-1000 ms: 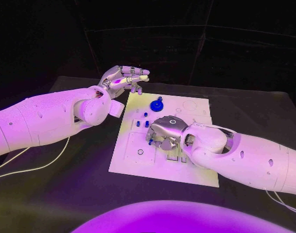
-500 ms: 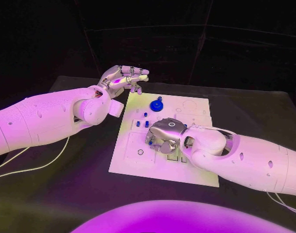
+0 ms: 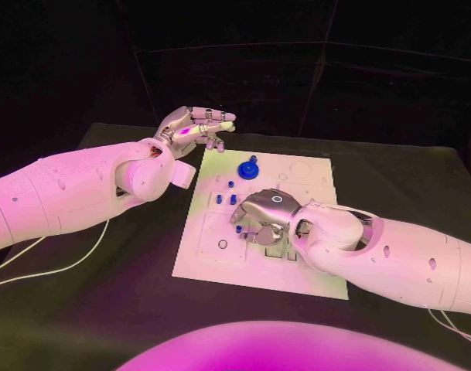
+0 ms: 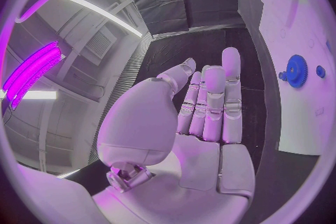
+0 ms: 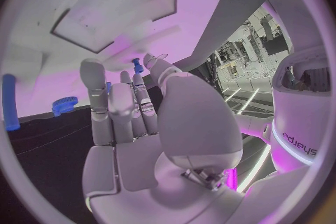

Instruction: Assemble the parts on the task board

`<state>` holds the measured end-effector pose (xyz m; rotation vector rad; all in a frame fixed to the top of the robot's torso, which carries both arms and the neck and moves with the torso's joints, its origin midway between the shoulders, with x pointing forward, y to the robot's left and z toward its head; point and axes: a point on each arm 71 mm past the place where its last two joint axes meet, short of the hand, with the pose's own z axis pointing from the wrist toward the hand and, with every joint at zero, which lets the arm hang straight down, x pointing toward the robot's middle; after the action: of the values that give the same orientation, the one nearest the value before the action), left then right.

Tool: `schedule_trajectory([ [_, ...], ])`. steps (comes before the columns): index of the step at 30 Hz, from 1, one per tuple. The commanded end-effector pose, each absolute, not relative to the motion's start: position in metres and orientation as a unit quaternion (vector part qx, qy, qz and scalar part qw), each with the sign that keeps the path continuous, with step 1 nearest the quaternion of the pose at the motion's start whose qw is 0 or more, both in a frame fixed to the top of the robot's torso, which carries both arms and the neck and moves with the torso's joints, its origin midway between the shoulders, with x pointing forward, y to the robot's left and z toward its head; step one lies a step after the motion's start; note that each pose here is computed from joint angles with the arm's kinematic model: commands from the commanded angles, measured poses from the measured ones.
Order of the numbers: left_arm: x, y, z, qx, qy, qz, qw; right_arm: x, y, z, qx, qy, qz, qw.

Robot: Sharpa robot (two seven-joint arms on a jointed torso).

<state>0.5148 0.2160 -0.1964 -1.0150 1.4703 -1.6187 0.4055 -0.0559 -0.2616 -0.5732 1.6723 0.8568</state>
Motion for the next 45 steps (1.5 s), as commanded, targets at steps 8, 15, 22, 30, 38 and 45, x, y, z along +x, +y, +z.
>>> schedule_trajectory([
  [8, 0.515, 0.216, -0.195, -0.392, 0.57, -0.631, 0.351, 0.403, -0.092, -0.242, -0.185, 0.695, 0.37, 0.588],
  [15, 0.515, 0.217, -0.195, -0.393, 0.57, -0.63, 0.352, 0.418, -0.134, -0.217, -0.159, 0.729, 0.306, 0.592],
  [22, 0.515, 0.216, -0.196, -0.392, 0.571, -0.631, 0.35, 0.432, -0.157, -0.209, -0.159, 0.755, 0.243, 0.588],
  [30, 0.515, 0.216, -0.196, -0.392, 0.571, -0.631, 0.349, 0.435, -0.162, -0.211, -0.166, 0.772, 0.218, 0.574],
  [38, 0.516, 0.216, -0.196, -0.393, 0.571, -0.63, 0.35, 0.436, -0.158, -0.214, -0.175, 0.78, 0.213, 0.562],
  [45, 0.516, 0.217, -0.196, -0.393, 0.571, -0.63, 0.35, 0.437, -0.152, -0.216, -0.181, 0.782, 0.216, 0.556],
])
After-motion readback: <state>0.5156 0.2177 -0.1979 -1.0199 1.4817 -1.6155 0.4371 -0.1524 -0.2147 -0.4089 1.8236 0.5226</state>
